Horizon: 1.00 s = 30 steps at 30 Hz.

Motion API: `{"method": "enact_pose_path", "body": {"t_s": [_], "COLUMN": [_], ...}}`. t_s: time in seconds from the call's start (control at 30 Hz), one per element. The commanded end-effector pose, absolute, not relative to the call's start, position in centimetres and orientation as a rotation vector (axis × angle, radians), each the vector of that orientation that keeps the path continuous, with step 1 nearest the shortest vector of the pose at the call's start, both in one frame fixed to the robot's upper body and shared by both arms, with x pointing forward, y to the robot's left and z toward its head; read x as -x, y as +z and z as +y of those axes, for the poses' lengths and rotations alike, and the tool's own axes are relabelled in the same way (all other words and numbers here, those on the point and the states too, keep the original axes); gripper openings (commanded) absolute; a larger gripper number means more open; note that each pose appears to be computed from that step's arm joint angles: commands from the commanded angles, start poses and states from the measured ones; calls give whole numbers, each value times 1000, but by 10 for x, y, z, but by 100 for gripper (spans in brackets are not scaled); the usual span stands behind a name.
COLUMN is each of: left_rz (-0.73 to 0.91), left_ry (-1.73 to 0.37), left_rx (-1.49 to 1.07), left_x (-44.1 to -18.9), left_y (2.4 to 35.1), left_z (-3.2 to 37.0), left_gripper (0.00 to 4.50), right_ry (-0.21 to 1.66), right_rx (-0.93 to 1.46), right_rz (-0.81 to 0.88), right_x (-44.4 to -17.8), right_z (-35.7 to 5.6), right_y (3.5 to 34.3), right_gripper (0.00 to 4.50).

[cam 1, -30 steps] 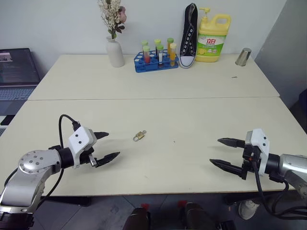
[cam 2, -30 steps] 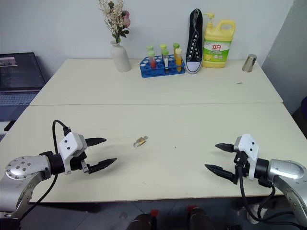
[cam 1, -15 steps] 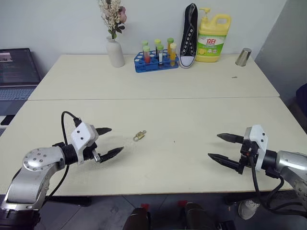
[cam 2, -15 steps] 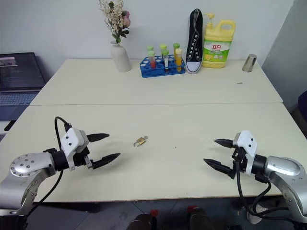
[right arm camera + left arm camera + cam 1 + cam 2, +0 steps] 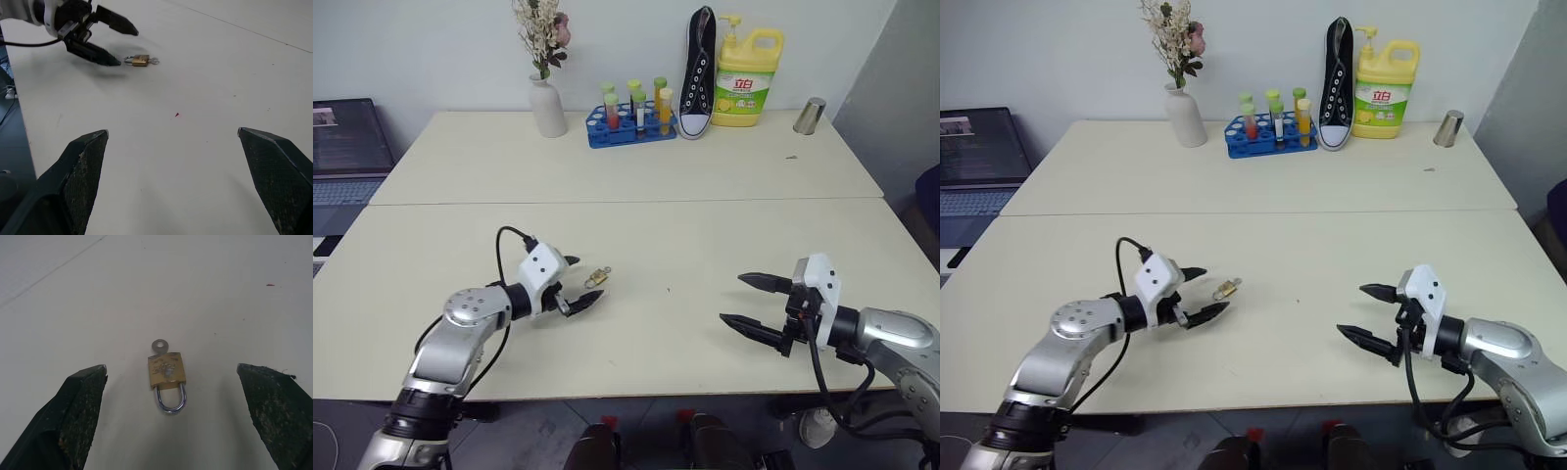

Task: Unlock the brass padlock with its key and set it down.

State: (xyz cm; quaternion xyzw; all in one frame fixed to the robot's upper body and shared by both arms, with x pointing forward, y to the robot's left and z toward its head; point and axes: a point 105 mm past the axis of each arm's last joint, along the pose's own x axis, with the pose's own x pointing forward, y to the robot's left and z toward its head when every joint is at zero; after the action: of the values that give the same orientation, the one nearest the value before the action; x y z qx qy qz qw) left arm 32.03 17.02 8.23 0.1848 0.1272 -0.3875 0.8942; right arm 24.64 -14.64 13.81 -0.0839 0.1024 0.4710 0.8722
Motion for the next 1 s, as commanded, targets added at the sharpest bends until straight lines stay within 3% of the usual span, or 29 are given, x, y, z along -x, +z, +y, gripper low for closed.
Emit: {"method": "enact_pose_path", "body": {"t_s": [0.03,0.37,0.47,0.77,1.0], "left_rz": [256,320,343,413,234], "left_ry": [-799,-777,-795,-834,-1040], "left_rx": [-391,-361,-367,-405,-471], "left_x": [-328,-345,-344,-338,-321], "left_y": [81,70,66,55,79], "left_z": [167,169,167,164,135], "left_gripper": [450,450,391,110,97], "right_ry": [1006,1027,1028,1037,1033], "right_rx": [203,192,189,184,195], "right_rz": [170,165,160,154,153], "right_x": [-243,-236,-237,-237,-235], "right_z": [-137,-130,-129,-126,-128], "right_y": [148,148,149,149,149], "right_gripper": [445,445,450,450,450]}}
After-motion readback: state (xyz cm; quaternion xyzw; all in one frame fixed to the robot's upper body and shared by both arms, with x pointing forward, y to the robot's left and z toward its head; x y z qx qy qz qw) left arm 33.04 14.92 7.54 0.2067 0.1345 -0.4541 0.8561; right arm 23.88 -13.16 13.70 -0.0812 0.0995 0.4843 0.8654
